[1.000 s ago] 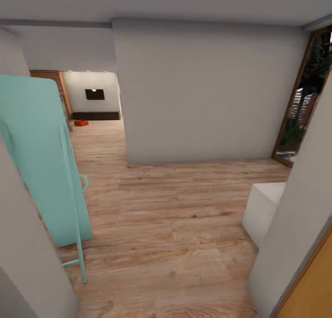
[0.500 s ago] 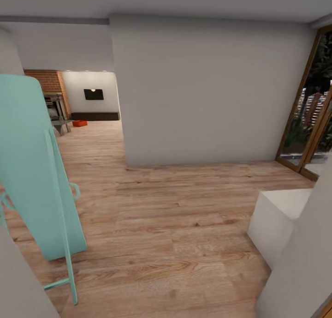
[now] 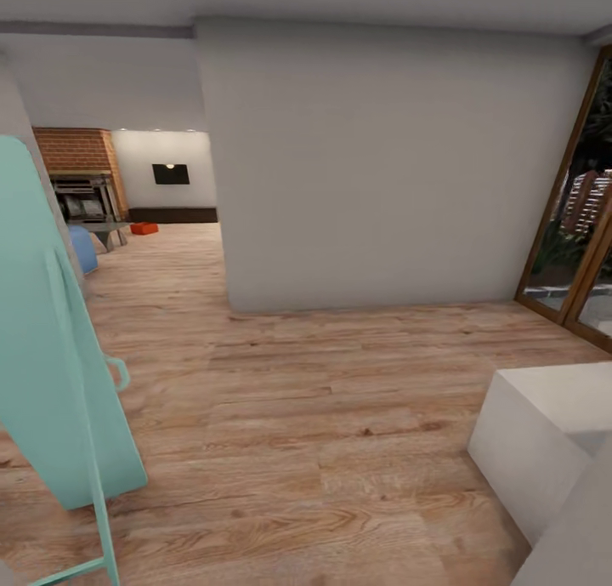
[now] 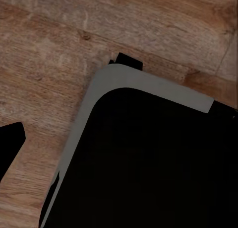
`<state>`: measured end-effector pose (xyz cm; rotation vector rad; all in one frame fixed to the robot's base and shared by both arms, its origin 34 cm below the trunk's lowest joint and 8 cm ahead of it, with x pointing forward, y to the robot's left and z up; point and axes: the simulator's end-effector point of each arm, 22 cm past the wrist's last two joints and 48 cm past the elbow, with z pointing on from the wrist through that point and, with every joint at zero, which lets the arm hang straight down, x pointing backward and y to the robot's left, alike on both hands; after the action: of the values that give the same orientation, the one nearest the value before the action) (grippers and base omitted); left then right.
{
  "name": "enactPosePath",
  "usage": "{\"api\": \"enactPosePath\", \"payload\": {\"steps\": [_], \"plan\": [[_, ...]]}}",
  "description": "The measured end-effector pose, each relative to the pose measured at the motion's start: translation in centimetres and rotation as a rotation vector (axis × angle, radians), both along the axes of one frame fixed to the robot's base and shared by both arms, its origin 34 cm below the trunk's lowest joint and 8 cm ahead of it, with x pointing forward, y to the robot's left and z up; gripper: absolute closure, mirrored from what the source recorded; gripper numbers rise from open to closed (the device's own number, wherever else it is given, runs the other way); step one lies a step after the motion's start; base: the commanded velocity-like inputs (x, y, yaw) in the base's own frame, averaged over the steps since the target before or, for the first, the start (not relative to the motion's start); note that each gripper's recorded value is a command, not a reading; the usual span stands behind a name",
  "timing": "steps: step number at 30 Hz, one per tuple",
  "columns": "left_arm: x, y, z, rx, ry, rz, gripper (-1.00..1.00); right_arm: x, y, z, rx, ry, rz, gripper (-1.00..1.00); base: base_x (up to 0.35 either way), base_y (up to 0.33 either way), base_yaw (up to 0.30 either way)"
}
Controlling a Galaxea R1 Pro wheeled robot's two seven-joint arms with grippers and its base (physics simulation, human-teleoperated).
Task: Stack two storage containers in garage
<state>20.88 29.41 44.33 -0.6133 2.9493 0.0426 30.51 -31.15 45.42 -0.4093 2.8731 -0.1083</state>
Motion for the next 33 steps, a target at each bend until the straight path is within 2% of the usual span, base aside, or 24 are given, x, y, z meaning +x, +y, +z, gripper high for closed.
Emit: {"api": "enactPosePath", "payload": {"steps": [13, 33], "plan": [[0.0, 0.0, 0.0, 0.0, 0.0, 0.0, -1.0, 0.2, 1.6, -0.1, 0.02, -0.004, 0.014, -1.0, 0.326, 0.0, 0.0], [0.2, 0.0, 0.0, 0.003, -0.009, 0.002, -1.0, 0.2, 1.6, -0.1, 0.021, -0.005, 0.002, -1.0, 0.326, 0.0, 0.0]]}}
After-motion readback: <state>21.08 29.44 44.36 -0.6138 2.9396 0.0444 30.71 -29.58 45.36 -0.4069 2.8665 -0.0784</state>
